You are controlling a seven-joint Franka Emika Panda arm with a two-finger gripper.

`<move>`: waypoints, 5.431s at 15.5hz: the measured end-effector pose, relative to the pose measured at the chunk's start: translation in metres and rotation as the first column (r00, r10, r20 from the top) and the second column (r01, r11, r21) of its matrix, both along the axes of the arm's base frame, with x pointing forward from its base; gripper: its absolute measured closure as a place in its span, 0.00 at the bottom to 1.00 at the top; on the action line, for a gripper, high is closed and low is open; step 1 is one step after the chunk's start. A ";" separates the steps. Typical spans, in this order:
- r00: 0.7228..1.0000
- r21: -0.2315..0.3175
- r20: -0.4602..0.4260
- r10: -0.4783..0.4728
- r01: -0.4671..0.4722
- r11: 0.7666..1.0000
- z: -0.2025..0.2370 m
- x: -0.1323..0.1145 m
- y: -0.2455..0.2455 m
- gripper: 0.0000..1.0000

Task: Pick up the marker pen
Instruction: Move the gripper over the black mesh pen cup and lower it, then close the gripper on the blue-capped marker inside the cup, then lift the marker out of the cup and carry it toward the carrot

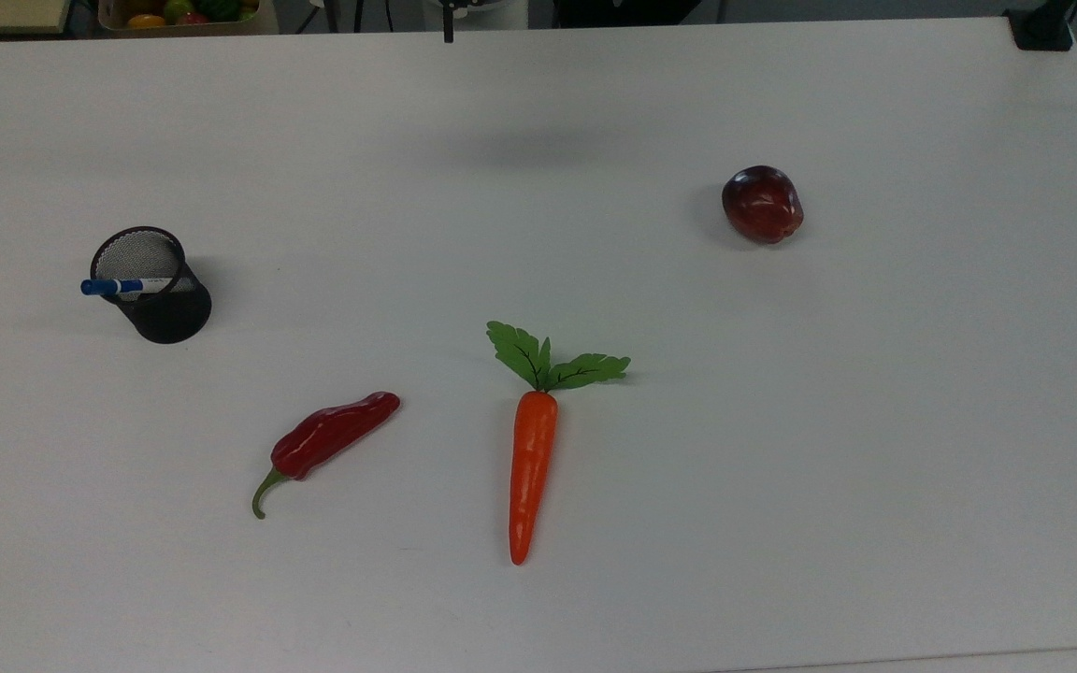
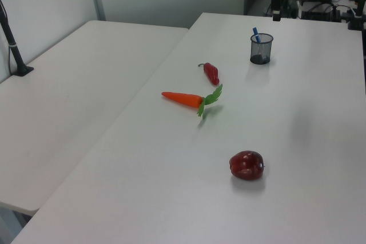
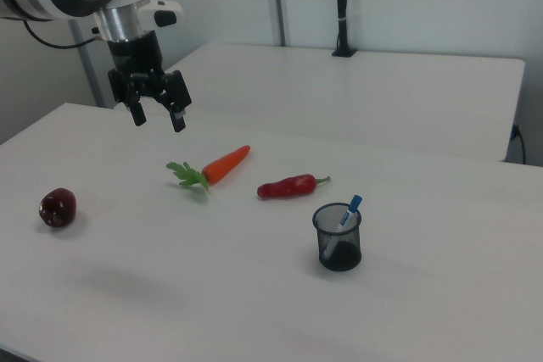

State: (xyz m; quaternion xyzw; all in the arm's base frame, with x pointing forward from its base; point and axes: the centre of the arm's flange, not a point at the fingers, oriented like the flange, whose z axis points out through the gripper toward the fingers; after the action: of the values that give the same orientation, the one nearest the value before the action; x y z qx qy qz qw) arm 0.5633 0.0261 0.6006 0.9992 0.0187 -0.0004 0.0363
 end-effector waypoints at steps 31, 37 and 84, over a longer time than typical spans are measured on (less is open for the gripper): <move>0.910 -0.017 0.317 -0.268 0.288 0.958 -0.100 0.081 -0.219 0.09; 0.896 -0.024 0.352 -0.269 0.296 0.955 -0.147 0.099 -0.236 0.29; 0.985 0.063 0.155 -0.080 0.071 0.996 -0.093 0.077 -0.010 0.83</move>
State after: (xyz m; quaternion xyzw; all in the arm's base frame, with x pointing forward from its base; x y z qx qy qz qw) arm 0.6406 0.0165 0.5079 0.9967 -0.0221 0.0777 0.0091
